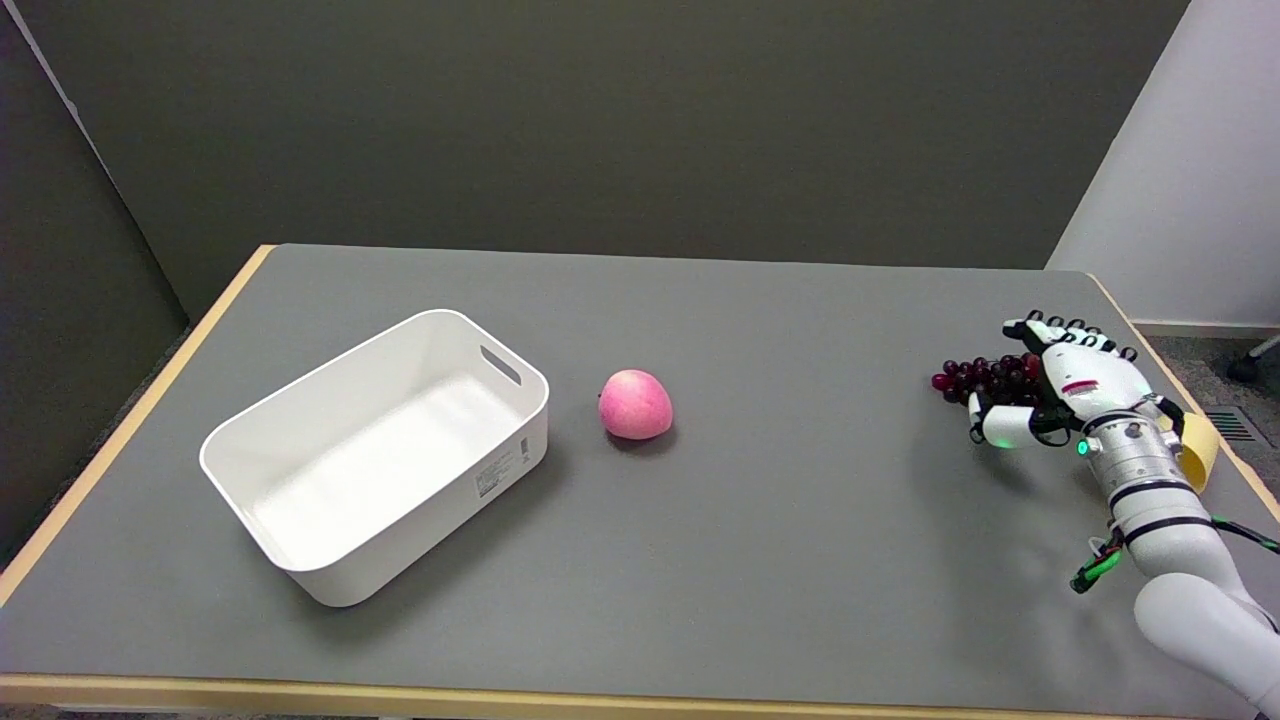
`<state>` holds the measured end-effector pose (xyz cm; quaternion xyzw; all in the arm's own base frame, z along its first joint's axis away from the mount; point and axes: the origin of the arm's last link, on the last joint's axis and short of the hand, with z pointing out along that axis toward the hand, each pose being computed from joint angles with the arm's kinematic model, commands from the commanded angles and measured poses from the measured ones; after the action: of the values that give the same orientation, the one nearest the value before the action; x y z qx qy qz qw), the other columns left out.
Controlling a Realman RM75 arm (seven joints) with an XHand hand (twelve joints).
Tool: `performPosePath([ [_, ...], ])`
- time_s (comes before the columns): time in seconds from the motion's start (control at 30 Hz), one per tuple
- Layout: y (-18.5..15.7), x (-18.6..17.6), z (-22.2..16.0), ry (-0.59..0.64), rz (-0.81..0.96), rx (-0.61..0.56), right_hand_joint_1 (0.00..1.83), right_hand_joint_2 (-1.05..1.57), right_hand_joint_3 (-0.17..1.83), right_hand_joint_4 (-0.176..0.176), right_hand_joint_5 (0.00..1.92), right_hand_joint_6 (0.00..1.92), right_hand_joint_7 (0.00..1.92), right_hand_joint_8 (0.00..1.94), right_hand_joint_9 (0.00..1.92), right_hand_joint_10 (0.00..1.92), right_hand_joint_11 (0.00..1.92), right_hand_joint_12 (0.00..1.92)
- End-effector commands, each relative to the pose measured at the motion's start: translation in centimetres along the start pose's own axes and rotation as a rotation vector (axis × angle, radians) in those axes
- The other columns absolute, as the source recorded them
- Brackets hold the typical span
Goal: Pick up grapes.
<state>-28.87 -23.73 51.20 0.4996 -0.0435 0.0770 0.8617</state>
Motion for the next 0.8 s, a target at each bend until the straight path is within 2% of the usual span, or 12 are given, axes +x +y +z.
performPosePath([
  [0.03,0.4,-1.1,1.0,-0.064,-0.011,-0.007,0.69,0.6,0.99,0.005,0.22,0.46,0.25,0.38,0.14,0.7,0.1,1.22],
  [0.23,-0.9,-0.6,1.9,-0.04,-0.012,0.027,0.71,0.6,0.99,0.003,0.23,0.47,0.28,0.39,0.16,0.71,0.1,1.22],
  [0.3,-1.3,-0.6,2.0,-0.035,-0.019,0.039,0.77,0.66,0.99,-0.008,0.29,0.58,0.41,0.49,0.28,0.78,0.15,1.28],
  [0.37,-1.7,-0.5,2.2,-0.029,-0.032,0.053,0.83,0.74,0.96,-0.001,0.38,0.85,0.56,0.65,0.42,0.91,0.25,1.41],
  [0.43,-2.1,-0.5,2.2,-0.027,-0.043,0.066,0.86,0.77,0.9,0.004,0.39,0.98,0.6,0.74,0.46,1.0,0.31,1.48],
  [0.47,-2.2,-0.5,2.3,-0.026,-0.044,0.068,0.87,0.86,0.78,0.009,0.42,1.12,0.63,0.8,0.49,1.05,0.34,1.54],
  [0.53,-2.2,-0.6,2.3,-0.027,-0.041,0.067,0.88,1.21,0.29,0.024,0.57,1.62,0.69,0.96,0.61,1.18,0.41,1.73],
  [0.57,-2.2,-0.7,2.2,-0.028,-0.038,0.066,0.88,1.21,0.29,0.022,0.58,1.62,0.69,0.96,0.61,1.18,0.41,1.75],
  [0.6,-2.2,-0.7,2.2,-0.03,-0.033,0.064,0.9,1.21,0.28,0.014,0.58,1.62,0.7,0.99,0.62,1.18,0.4,1.77],
  [0.67,-2.2,-0.9,2.2,-0.033,-0.034,0.063,1.14,1.29,0.03,-0.076,0.52,1.66,0.78,1.32,0.69,1.16,0.43,1.79],
  [0.73,-2.3,-1.0,2.3,-0.035,-0.033,0.063,1.13,1.22,0.17,-0.07,0.52,1.68,0.77,1.34,0.65,1.23,0.41,1.84],
  [0.8,-2.5,-1.1,2.4,-0.035,-0.038,0.068,1.14,1.23,0.14,-0.078,0.52,1.66,0.79,1.32,0.67,1.21,0.47,1.85],
])
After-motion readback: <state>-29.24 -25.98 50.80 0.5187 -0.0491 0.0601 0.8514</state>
